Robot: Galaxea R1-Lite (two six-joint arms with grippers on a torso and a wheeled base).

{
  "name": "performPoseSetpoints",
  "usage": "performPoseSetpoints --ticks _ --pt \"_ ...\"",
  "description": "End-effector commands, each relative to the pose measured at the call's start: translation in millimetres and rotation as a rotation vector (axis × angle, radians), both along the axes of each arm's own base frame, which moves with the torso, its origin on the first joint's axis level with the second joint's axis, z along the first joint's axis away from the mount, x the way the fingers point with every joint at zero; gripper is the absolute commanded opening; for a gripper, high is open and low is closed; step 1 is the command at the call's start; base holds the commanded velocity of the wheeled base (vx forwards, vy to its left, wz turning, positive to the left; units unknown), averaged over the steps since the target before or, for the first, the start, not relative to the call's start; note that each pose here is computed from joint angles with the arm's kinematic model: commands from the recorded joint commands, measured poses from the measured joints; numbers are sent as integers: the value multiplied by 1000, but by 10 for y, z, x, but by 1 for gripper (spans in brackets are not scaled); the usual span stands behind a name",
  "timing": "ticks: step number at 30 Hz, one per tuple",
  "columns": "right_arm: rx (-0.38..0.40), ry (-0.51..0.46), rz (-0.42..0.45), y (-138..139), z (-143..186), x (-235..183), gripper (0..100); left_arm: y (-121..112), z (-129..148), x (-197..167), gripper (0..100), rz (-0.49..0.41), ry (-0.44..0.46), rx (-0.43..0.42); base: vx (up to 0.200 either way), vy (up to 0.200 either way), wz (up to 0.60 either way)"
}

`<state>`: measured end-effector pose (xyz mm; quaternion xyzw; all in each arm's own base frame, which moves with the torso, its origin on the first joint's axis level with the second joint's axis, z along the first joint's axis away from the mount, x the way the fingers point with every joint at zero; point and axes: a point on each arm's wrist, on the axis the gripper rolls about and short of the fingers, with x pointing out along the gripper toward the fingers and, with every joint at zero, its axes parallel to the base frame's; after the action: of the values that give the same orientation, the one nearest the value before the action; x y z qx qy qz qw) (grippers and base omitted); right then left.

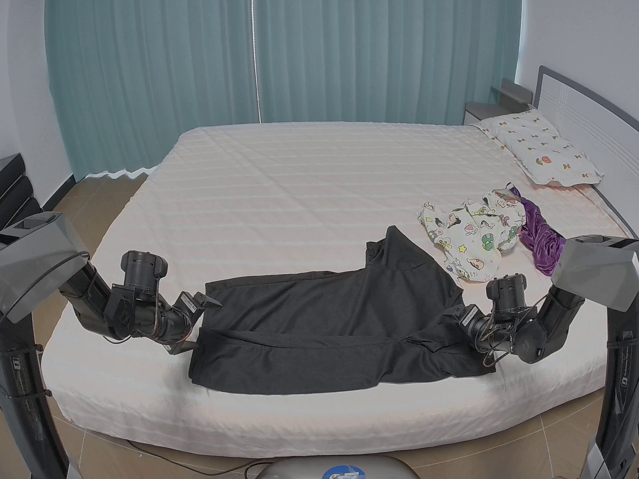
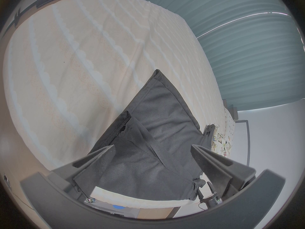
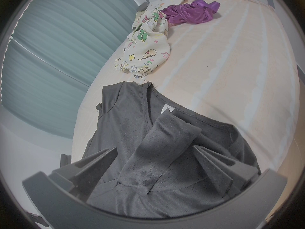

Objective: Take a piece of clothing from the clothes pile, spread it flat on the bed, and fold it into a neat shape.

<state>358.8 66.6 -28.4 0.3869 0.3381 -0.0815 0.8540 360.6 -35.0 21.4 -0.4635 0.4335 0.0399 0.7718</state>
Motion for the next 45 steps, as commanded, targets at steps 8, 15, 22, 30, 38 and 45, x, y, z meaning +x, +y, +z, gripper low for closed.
performPoseSetpoints --ticks 8,15,22,30,38,45 --pt "-13 -7 0 -28 -116 16 100 2 4 1 100 1 -1 -1 0 0 0" --pt "-9 -11 -2 -32 -106 25 100 2 9 1 100 0 -3 0 0 0 0" --pt "-6 -15 -2 -27 -86 22 0 2 4 1 100 0 -2 0 0 0 0" --pt "-4 -9 -5 -43 -12 -69 0 2 4 1 100 0 -2 0 0 0 0" --pt "4 -18 -8 -49 69 -106 0 2 4 1 100 0 -2 0 0 0 0" --pt "41 -26 6 -17 141 -140 100 2 4 1 100 0 -2 0 0 0 0"
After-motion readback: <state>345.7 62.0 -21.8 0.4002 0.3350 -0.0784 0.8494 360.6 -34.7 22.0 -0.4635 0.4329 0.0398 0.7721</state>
